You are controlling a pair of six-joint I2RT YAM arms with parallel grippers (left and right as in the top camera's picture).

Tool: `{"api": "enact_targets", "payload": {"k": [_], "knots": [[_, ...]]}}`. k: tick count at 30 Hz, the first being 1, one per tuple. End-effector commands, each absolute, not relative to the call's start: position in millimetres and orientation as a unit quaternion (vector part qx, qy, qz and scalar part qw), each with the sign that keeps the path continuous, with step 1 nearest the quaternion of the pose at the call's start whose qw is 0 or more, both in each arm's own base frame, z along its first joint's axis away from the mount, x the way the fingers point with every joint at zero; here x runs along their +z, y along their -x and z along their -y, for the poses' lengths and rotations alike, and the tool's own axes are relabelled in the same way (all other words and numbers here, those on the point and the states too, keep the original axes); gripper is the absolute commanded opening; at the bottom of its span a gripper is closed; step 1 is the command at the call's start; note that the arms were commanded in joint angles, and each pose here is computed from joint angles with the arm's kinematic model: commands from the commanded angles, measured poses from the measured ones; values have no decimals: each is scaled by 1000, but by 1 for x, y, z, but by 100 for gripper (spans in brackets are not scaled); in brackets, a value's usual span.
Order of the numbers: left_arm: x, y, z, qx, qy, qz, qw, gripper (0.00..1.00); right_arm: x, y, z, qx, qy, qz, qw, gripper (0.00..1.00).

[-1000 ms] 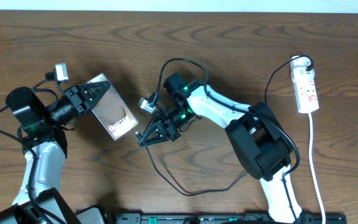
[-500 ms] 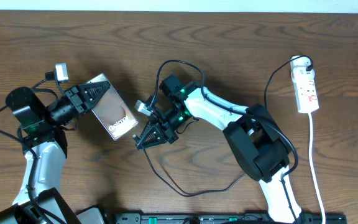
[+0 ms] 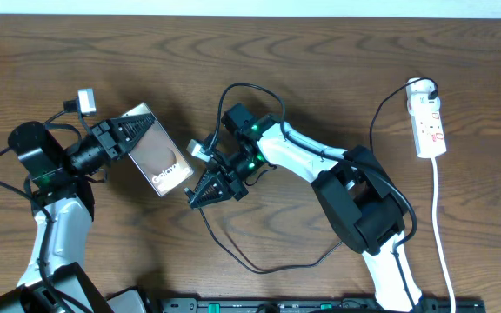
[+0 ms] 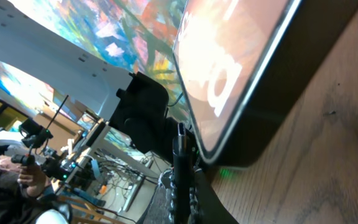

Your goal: Plug charger to phone and switch on socket

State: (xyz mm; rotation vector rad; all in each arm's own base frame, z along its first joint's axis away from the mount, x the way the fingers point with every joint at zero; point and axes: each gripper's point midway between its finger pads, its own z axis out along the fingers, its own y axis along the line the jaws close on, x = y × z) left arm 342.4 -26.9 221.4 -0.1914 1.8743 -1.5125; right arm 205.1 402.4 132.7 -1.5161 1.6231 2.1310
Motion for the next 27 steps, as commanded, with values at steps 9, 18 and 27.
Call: {"api": "enact_targets", "payload": {"k": [9,18,27], "knots": [[227,-335,37,-597,37,-722,348,7,138,-203,-404,703,495,-510,39,1],[227,-335,49,-597,16,-723,346,7,138,-203,-404,703,496,-508,42,1],[226,-335,49,-594,11,-724,352,7,138,-204,-404,703,497,-507,44,1]]}}
